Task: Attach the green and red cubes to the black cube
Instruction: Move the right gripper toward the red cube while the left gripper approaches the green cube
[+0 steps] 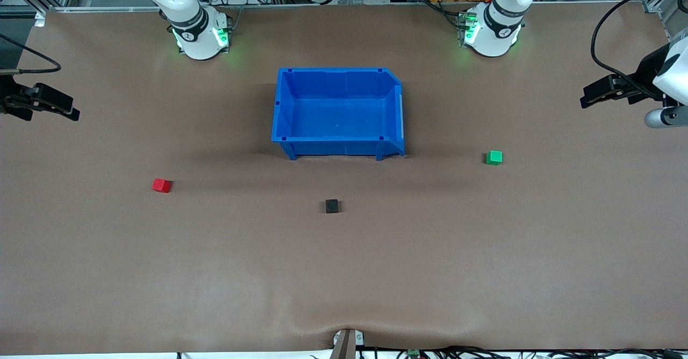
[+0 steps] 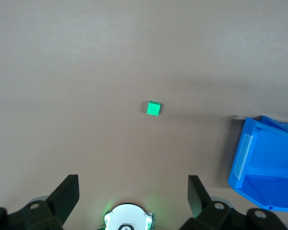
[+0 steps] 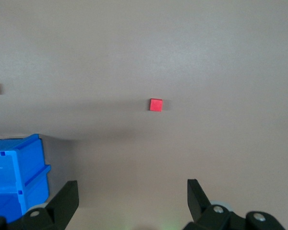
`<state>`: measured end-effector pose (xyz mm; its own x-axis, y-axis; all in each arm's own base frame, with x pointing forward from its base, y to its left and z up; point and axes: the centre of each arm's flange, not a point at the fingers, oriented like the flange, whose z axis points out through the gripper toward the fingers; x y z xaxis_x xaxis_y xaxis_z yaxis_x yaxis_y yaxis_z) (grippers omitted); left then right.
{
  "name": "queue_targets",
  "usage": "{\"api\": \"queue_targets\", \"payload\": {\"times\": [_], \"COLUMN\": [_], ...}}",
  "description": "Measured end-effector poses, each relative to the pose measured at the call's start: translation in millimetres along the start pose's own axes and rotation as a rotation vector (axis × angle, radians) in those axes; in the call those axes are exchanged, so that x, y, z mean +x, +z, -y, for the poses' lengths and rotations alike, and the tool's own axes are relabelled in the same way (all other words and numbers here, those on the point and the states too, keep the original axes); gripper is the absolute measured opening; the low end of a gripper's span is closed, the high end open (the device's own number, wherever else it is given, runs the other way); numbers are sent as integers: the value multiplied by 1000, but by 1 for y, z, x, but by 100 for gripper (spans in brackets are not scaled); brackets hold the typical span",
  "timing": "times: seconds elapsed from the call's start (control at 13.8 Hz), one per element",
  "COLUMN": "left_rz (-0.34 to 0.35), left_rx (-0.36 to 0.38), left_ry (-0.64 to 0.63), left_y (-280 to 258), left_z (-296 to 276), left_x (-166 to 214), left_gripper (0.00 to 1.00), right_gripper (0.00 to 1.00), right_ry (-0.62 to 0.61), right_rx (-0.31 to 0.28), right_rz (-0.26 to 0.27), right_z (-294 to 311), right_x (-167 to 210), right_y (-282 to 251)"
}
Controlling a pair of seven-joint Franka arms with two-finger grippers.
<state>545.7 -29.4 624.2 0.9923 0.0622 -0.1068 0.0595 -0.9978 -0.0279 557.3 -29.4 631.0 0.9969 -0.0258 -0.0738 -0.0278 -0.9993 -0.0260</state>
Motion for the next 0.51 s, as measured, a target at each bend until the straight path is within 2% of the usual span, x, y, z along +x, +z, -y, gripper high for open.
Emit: {"api": "queue_targets", "payload": {"times": [0.51], "left_rz": [-1], "left_rx": [-1], "left_ry": [-17], "left_y": [0], "left_z": [9], "left_x": [1], "left_gripper": [100], "right_gripper": [100], "right_ry": [-7], "right_rx": [0], "right_rz": [3], "right_z": [4], "right_x": [0], "right_y": [1]}}
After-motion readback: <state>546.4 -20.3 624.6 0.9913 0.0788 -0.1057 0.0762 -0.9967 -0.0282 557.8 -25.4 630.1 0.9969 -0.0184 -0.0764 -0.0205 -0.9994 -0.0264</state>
